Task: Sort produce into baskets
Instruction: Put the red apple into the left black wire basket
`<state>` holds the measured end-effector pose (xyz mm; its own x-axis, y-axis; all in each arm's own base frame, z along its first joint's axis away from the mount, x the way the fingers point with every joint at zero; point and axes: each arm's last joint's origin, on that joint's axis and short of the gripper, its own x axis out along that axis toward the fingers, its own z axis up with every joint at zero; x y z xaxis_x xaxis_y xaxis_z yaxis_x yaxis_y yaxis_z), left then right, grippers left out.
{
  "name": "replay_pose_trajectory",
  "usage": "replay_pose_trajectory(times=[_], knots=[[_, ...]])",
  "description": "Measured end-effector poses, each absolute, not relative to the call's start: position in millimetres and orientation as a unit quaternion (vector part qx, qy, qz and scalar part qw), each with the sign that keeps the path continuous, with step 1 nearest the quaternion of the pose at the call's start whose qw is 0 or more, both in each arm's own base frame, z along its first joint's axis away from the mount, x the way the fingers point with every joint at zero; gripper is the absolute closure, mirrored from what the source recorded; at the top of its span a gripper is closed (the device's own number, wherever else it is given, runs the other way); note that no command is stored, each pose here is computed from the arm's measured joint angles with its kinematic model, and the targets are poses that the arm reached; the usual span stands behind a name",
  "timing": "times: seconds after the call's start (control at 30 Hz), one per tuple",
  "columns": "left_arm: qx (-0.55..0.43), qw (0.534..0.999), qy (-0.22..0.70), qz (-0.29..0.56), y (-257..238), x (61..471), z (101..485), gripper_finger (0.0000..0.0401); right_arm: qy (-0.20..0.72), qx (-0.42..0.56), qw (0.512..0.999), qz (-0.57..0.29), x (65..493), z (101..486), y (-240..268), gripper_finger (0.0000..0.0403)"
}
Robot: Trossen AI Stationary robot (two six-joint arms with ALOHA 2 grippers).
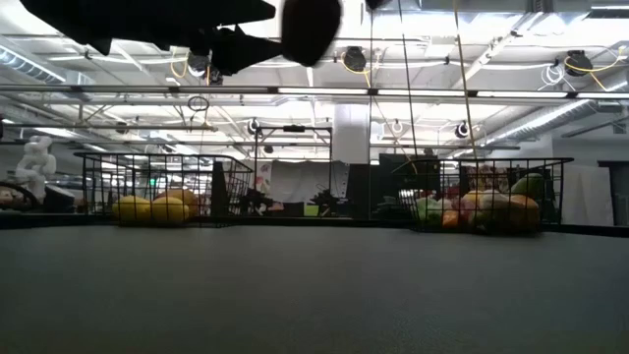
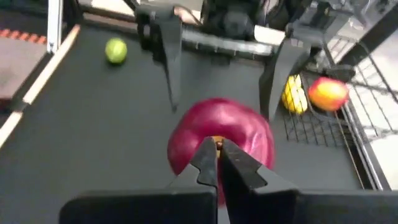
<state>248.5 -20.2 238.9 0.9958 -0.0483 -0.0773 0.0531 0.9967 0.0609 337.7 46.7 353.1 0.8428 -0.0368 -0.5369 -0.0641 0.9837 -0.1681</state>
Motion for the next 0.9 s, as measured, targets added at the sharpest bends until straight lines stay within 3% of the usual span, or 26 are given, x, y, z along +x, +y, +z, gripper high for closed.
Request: replay_pose_trajectory(times=[0.2,0.73,0.9], knots=[[0.055,0.998,0.041,0.013,-18.4,258.2,234.7,0.0001,0.275,-0.091,0.957,0.006,344.1,350.3,40.9,0.0402],[0.091,0.995,0.045,0.020,-20.6,279.0,238.1,0.0001,0.273,-0.093,0.957,0.006,344.7,350.2,40.5,0.0402],[0.100,0.994,0.044,0.019,-20.6,279.5,239.5,0.0023,0.273,-0.093,0.957,0.005,344.7,350.2,40.5,0.0403]])
